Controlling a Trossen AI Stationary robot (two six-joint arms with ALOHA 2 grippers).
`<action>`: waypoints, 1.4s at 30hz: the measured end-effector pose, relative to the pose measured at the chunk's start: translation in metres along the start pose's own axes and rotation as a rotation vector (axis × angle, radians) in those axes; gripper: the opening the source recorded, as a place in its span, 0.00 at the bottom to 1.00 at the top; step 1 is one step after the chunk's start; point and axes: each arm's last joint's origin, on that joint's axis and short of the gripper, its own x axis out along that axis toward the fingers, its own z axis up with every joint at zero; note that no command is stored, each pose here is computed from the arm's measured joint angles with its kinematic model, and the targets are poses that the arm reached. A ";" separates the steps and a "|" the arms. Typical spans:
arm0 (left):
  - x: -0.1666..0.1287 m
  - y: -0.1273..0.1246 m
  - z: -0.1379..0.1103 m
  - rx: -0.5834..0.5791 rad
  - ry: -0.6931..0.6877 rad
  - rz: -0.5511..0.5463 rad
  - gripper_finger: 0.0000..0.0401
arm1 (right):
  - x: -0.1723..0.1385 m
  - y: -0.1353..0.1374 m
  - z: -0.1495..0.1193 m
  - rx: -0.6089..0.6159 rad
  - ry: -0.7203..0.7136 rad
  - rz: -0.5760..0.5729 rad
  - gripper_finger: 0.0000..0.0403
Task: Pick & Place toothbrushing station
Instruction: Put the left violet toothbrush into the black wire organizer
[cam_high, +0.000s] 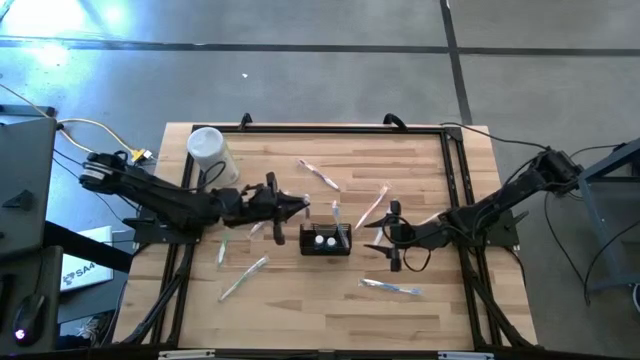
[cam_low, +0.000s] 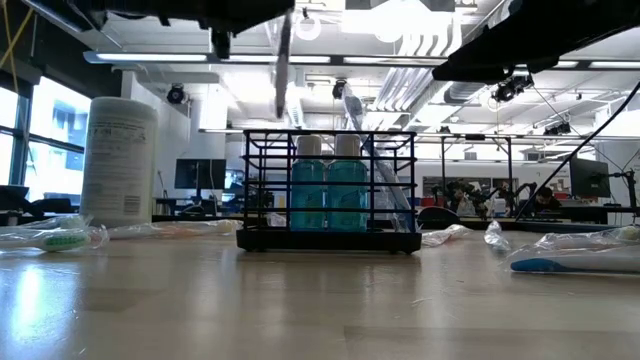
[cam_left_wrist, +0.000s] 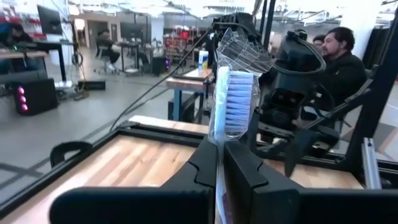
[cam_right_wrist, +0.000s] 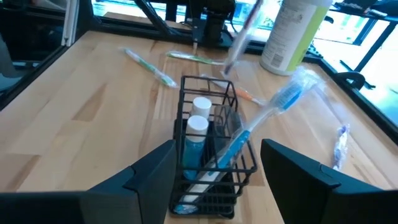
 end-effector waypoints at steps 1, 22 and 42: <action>0.002 -0.001 -0.003 0.006 -0.007 -0.007 0.01 | 0.001 0.000 -0.001 0.000 0.004 0.001 0.57; 0.002 0.000 -0.028 0.028 0.014 0.008 0.01 | 0.002 0.001 -0.004 -0.011 0.024 0.001 0.57; -0.013 0.007 -0.037 0.033 0.031 0.002 0.01 | 0.002 0.001 -0.002 -0.007 0.008 0.000 0.57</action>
